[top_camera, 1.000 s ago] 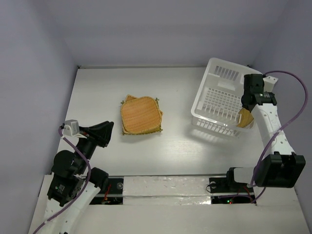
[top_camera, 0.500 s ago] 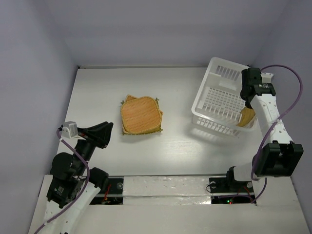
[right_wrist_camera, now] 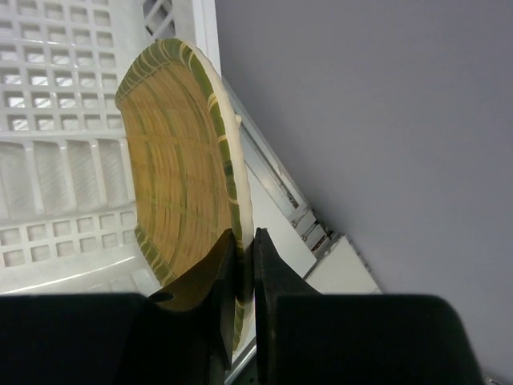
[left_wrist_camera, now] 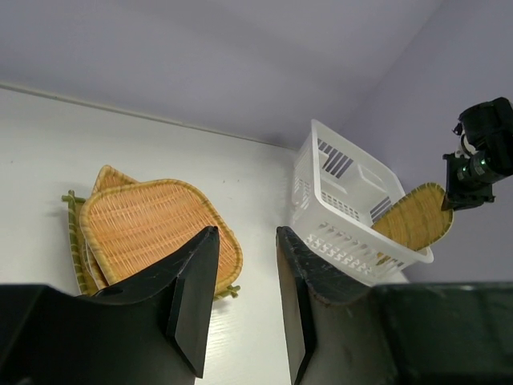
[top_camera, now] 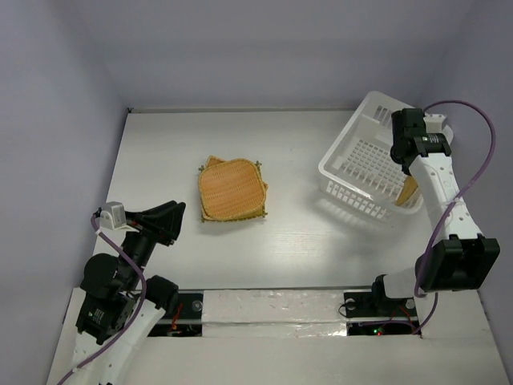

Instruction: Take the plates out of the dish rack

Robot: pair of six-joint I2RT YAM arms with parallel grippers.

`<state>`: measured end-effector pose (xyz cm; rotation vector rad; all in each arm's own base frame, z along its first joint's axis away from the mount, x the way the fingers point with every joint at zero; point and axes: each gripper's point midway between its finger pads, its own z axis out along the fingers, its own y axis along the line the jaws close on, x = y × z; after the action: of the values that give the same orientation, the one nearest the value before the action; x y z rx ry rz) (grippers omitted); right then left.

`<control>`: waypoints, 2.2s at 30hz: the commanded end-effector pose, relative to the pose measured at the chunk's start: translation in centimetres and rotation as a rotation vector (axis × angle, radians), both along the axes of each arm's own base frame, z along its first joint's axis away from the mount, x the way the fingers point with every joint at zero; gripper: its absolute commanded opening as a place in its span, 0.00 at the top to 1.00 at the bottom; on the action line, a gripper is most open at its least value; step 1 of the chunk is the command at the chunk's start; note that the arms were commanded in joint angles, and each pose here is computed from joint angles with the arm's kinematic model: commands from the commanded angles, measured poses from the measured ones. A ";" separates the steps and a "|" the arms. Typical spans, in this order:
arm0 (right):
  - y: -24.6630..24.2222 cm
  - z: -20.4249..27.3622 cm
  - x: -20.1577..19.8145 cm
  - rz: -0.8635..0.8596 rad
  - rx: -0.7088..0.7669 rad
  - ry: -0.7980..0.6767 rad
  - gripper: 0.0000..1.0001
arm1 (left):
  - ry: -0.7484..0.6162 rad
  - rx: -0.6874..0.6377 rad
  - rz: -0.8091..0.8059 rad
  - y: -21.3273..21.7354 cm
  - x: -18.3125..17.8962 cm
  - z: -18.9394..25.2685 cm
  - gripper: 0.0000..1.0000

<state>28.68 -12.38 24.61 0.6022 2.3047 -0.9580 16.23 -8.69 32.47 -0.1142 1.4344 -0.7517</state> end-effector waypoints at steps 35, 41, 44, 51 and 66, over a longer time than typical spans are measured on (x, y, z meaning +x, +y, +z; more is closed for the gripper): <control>48.1 7.0 7.3 1.039 1.333 -0.716 1.00 | 0.035 0.010 0.007 -0.6 1.4 0.1 0.64; 50.7 1.7 8.2 1.016 1.434 -0.655 1.00 | 0.051 0.014 0.020 -0.5 1.7 -0.3 0.63; 50.4 -0.1 8.2 0.992 1.425 -0.635 1.00 | 0.055 0.016 0.025 -0.4 1.8 -0.4 0.63; 49.7 -4.0 8.1 0.935 1.387 -0.579 1.00 | 0.053 0.014 0.029 -0.3 1.8 -0.3 0.61; 46.7 -7.3 8.2 0.859 1.144 -0.490 0.02 | 0.046 0.010 0.039 -0.1 1.7 -0.1 0.49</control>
<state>36.29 34.60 14.25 0.1582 2.1709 0.9248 18.02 -8.92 30.91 -0.1434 1.5185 -0.7025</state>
